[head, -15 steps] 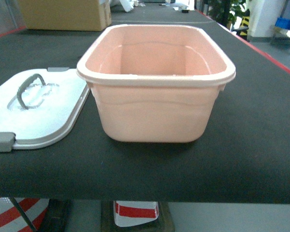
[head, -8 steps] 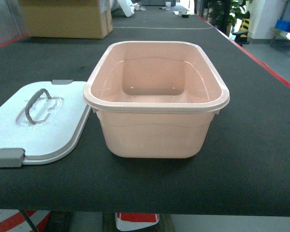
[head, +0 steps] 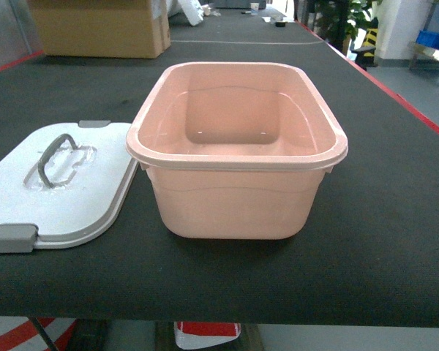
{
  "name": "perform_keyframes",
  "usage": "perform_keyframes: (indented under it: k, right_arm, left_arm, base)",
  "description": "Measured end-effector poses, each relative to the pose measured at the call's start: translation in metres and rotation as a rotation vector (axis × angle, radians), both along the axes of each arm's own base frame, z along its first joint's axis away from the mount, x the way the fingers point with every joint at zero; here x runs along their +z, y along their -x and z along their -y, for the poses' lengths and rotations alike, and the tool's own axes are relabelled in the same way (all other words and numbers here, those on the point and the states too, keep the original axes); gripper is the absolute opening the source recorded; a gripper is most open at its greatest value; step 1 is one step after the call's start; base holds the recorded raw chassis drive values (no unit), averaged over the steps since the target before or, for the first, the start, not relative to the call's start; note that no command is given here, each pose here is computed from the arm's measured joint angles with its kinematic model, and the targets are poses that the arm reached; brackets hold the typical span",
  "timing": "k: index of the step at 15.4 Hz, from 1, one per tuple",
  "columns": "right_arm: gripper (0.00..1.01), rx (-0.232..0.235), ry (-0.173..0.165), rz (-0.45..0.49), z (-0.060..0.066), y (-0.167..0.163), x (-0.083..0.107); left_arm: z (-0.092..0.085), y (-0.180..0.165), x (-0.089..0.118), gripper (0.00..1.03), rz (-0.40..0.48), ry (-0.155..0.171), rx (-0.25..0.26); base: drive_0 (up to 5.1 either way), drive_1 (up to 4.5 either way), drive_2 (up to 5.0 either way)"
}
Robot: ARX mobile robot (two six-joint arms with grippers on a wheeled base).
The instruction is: Pick capacitor and pack into box
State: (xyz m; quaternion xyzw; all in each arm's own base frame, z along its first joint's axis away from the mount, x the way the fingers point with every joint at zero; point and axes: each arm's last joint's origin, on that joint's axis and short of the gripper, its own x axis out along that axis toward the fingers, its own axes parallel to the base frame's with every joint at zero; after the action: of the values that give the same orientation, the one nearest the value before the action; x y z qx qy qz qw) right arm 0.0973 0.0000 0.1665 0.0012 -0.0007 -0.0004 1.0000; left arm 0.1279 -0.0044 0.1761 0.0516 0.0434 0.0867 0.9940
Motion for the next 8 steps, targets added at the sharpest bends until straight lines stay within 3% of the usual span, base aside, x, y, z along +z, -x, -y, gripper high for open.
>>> perform_keyframes:
  k: [1,2,3,5,7,8]
  right_arm:
    - [0.98,0.001,0.000,0.000,0.000,0.000,0.000]
    - [0.98,0.001,0.000,0.000,0.000,0.000,0.000]
    - [0.98,0.000,0.000,0.000,0.000,0.000,0.000]
    - [0.98,0.000,0.000,0.000,0.000,0.000,0.000]
    - [0.98,0.000,0.000,0.000,0.000,0.000,0.000]
    - [0.98,0.000,0.000,0.000,0.000,0.000,0.000]
  left_arm:
    - [0.005,-0.022,0.024,0.43,0.075,0.010,-0.029]
    - [0.018,-0.054,0.052,0.43,0.153,0.033,-0.097]
    - [0.030,-0.079,0.062,0.43,0.168,0.059,-0.143]
    - [0.055,-0.118,0.056,0.43,0.091,0.079,-0.199]
    - [0.102,-0.155,0.043,0.43,-0.010,0.103,-0.307]
    - [0.124,-0.165,0.045,0.43,-0.009,0.114,-0.352]
  base:
    - [0.0,0.00,0.0]
    - [0.0,0.00,0.0]
    - [0.0,0.00,0.0]
    - [0.0,0.00,0.0]
    - [0.0,0.00,0.0]
    - [0.0,0.00,0.0]
